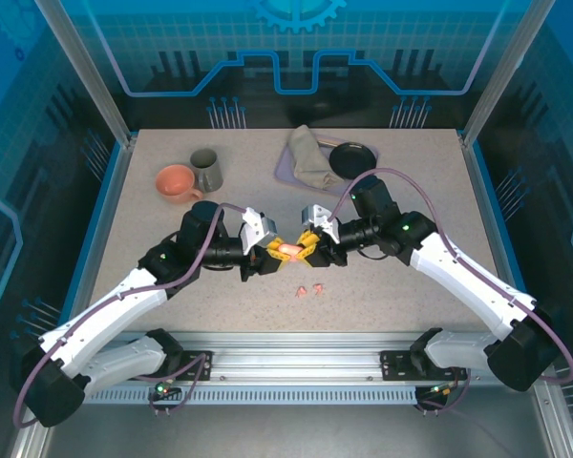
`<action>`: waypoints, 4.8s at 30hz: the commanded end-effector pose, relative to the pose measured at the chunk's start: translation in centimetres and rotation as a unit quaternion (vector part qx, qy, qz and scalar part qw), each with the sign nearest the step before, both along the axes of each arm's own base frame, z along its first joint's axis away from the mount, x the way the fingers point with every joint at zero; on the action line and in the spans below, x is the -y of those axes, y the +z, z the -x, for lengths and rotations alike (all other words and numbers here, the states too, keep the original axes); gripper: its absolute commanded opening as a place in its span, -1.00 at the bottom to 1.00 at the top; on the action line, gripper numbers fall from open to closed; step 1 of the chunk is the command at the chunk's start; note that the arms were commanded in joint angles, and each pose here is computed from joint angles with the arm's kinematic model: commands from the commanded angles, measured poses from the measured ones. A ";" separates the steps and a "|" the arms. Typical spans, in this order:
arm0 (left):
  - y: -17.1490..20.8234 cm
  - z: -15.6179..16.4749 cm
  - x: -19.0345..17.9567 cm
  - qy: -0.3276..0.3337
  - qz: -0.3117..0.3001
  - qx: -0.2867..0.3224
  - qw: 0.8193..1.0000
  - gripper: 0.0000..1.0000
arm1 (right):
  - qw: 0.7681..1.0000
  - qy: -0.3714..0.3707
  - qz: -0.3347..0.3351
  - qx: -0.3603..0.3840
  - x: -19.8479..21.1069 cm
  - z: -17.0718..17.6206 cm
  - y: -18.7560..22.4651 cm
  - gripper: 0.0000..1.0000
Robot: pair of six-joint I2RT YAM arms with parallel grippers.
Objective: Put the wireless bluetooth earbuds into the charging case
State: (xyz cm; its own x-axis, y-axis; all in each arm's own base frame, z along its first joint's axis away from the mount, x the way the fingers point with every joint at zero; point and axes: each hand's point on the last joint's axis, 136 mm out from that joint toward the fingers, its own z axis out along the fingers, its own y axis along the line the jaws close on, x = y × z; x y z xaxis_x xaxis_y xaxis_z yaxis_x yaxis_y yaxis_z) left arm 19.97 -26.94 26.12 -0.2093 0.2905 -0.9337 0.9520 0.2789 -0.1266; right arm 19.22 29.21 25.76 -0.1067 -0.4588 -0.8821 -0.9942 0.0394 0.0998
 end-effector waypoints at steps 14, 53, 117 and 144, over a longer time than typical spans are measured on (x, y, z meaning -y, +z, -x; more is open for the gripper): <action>1.1 0.4 0.3 -0.018 0.006 0.012 1.000 -0.10 | 0.999 0.027 -0.027 0.007 -0.2 1.1 2.2 -0.52; 0.5 0.5 0.1 -0.013 -0.005 0.007 1.000 -0.89 | 0.998 -0.031 -0.025 0.042 0.9 -0.1 2.4 0.05; -0.1 0.4 -0.9 0.030 -0.007 0.024 0.999 -1.00 | 0.975 -0.218 -0.001 0.040 6.4 -4.1 3.0 0.11; 0.3 2.0 -3.8 0.092 0.029 0.020 0.995 -1.00 | 0.890 -0.317 0.187 -0.270 4.8 -4.1 -13.7 -0.05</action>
